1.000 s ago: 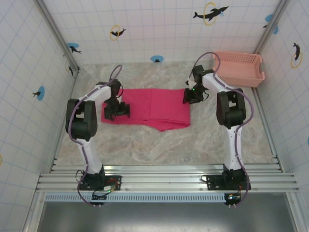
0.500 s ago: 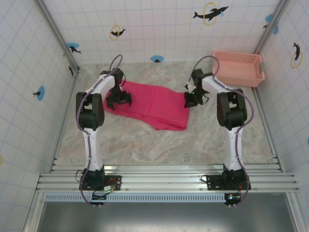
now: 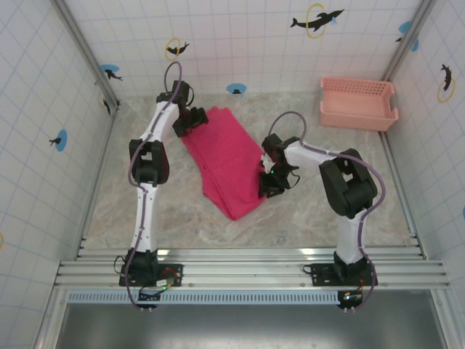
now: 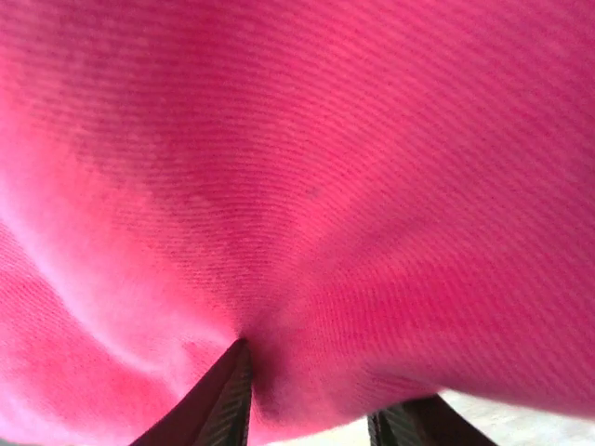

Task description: Roll up the long pants

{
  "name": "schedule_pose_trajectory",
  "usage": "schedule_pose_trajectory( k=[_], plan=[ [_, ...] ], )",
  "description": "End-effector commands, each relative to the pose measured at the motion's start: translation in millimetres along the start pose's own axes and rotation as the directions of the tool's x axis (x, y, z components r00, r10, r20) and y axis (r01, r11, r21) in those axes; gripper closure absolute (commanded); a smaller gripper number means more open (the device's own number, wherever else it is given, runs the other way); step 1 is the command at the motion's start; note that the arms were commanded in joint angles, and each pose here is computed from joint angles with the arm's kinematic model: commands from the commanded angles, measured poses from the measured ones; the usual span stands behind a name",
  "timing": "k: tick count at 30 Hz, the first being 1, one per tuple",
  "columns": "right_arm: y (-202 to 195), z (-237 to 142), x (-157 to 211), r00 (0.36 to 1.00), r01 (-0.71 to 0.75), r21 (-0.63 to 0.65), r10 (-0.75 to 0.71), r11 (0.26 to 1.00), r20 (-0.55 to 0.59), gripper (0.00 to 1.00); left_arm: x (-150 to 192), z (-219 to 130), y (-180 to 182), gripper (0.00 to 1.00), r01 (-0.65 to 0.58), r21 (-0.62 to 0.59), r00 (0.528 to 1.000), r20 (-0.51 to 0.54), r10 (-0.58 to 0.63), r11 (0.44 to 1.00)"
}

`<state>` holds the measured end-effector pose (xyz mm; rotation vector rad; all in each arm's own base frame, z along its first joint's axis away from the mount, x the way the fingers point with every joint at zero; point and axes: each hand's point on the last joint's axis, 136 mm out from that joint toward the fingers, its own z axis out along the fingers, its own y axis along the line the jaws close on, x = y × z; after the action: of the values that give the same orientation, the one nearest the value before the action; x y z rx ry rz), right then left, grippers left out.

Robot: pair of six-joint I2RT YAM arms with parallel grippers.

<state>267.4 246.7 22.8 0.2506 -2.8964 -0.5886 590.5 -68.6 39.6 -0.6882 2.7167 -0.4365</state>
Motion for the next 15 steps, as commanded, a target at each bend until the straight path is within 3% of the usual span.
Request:
schedule_pose_trajectory(
  k=[1,6,15],
  plan=[
    [31,-2,16,0.998,-0.057,-0.038,0.057,0.998,0.006,0.54,13,67,-3,0.03,0.133,0.072,0.990,-0.061,-0.129,0.988],
    [77,-13,24,1.000,-0.004,-0.099,0.004,0.995,0.000,0.45,-2,81,-27,0.03,0.173,0.183,0.985,-0.025,-0.171,0.968],
    [115,-59,18,0.985,0.171,-0.126,-0.173,0.977,-0.001,0.44,-23,82,-58,0.02,0.144,0.348,0.986,0.026,-0.163,0.927]
  ],
)
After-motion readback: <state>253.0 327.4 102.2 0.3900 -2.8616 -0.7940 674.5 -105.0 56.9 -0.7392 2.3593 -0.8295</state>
